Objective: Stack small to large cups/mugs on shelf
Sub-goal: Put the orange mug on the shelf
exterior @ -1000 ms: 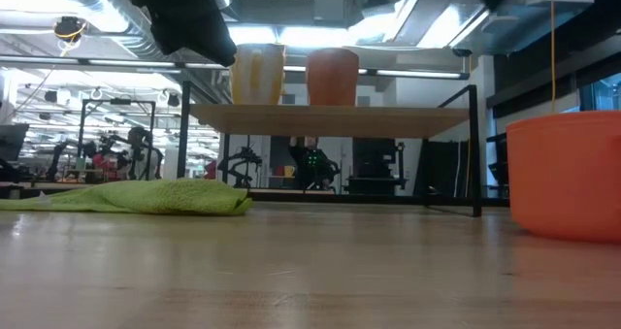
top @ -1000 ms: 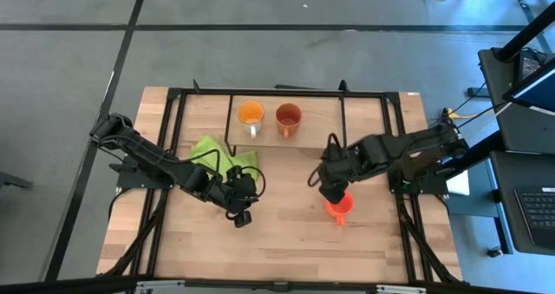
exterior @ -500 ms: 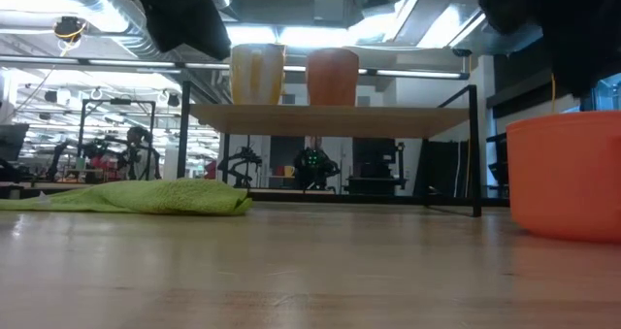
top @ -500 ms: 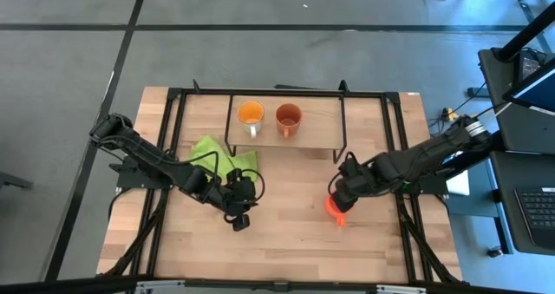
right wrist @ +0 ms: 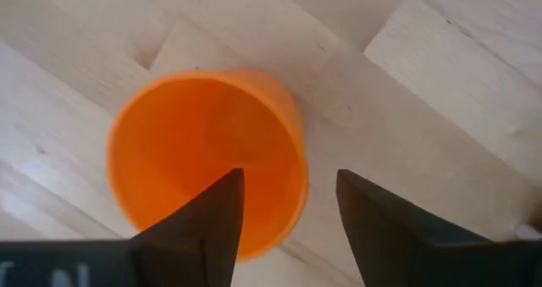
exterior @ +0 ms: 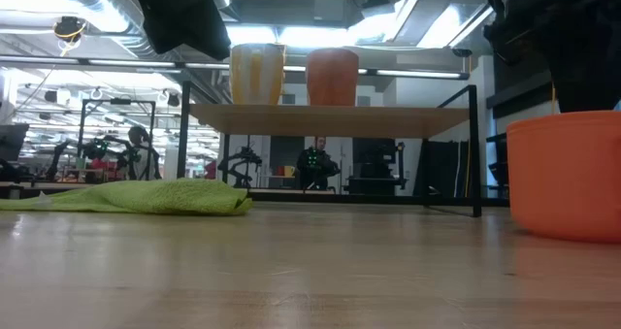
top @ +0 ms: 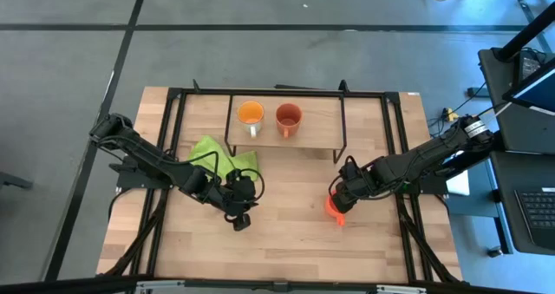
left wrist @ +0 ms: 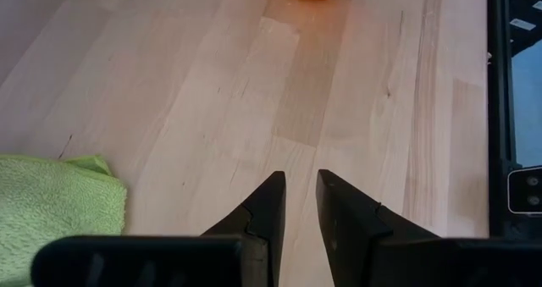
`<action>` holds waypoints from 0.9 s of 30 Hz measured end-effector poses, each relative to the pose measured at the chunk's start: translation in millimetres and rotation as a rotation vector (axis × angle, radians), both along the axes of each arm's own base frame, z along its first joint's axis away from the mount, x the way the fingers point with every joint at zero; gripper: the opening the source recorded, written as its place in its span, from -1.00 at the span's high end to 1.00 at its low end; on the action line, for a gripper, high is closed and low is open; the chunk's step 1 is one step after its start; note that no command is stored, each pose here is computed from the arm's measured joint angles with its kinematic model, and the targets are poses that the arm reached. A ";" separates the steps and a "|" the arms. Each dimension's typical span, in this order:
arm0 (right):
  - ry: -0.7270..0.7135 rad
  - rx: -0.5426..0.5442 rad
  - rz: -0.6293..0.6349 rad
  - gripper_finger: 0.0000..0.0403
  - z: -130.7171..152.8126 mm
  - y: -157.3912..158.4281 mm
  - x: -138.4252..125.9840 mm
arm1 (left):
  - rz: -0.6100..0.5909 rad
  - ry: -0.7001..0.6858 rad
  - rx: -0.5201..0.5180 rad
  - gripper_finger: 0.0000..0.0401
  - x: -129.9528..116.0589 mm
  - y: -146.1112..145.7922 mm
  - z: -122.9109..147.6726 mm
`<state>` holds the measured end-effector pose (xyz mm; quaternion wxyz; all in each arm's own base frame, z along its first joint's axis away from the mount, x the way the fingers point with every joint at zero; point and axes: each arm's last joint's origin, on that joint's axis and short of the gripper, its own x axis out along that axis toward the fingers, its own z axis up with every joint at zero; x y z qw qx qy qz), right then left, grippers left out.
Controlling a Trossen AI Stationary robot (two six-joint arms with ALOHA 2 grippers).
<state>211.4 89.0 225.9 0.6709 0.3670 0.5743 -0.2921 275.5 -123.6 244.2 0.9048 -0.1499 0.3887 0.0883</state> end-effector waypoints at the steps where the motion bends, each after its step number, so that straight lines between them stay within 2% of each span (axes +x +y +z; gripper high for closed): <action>1: -0.003 -0.006 -0.002 0.05 0.0 -0.2 0.1 | 0.001 0.000 -0.001 0.68 0.0 0.0 0.0; 9: -0.007 -0.025 0.029 0.09 0.0 -2.8 1.0 | 0.002 0.000 -0.002 0.68 0.0 0.0 0.0; 18: 0.007 -0.024 0.088 0.42 -7.9 0.4 7.6 | 0.009 -0.002 -0.003 0.68 0.1 0.4 0.0; 27: 0.019 -0.041 0.105 0.63 -12.2 -1.0 11.1 | 0.012 -0.002 -0.003 0.68 0.3 0.8 0.0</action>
